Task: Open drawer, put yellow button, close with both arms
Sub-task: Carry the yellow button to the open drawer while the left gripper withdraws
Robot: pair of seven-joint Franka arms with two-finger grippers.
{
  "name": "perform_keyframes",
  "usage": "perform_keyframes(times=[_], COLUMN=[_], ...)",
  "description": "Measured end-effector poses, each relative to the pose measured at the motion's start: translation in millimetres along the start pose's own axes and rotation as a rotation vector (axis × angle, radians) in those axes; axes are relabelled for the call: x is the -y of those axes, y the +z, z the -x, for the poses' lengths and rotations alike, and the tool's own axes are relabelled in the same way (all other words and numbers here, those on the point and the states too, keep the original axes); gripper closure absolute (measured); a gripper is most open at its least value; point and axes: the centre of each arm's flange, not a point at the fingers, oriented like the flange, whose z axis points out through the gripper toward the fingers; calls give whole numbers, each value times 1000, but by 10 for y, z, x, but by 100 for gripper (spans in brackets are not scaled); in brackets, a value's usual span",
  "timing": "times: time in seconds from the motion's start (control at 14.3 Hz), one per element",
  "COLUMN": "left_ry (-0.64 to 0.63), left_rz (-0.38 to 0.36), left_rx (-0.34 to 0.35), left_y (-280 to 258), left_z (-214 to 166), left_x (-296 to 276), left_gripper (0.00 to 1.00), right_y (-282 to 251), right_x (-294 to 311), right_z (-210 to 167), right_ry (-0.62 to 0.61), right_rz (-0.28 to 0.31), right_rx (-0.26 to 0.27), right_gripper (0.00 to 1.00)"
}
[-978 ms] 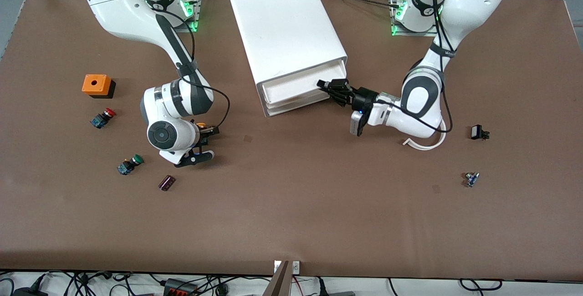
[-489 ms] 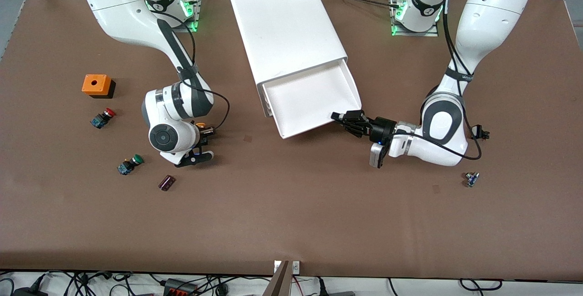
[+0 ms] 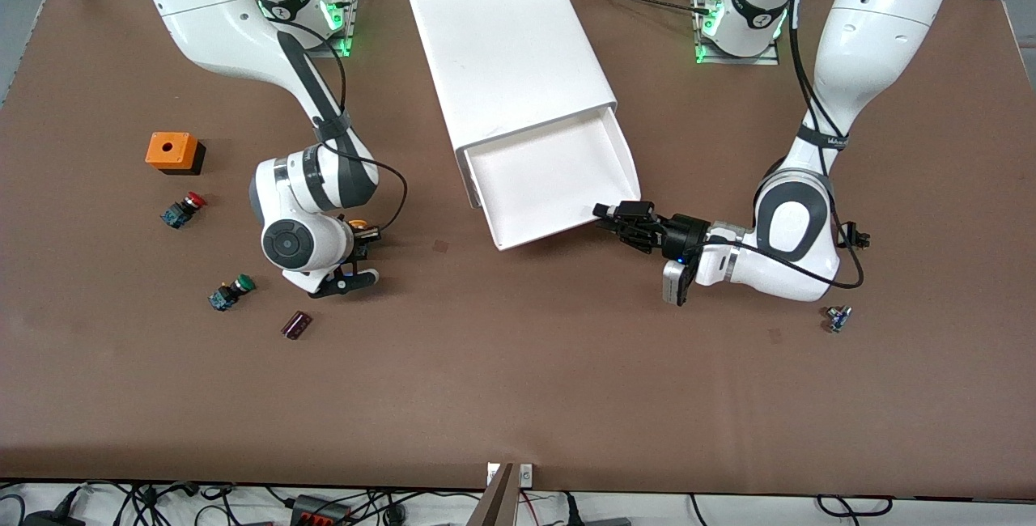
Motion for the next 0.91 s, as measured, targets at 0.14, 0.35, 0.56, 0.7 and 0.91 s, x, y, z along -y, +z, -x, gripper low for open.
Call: perform_keyframes(times=[0.14,0.35,0.56,0.7,0.91], left_ry=[-1,-45,-66,-63,-54], left_rz=[-7,-45,-234,-391,-633], left_rx=[-10,-1,64,97,154], left_y=[-75,-247,-523,-727,-981], left_z=[-43,-82,-149,-213,-252], left_x=[-68,-283,-654,-894,-1056], left_gripper=[34,3,0,0,0], right_y=[-267,-915,-1610,-2009,-2506], right_x=[-68,-168,-229,-283,-255], right_z=[-7,-22,1,34,165], right_ry=[32,91,171,231,346], right_rz=[-32,-54,-70,-107,-188], right_rx=[-17,-42,-73,-96,-133], right_gripper=[59,59,59,59,59])
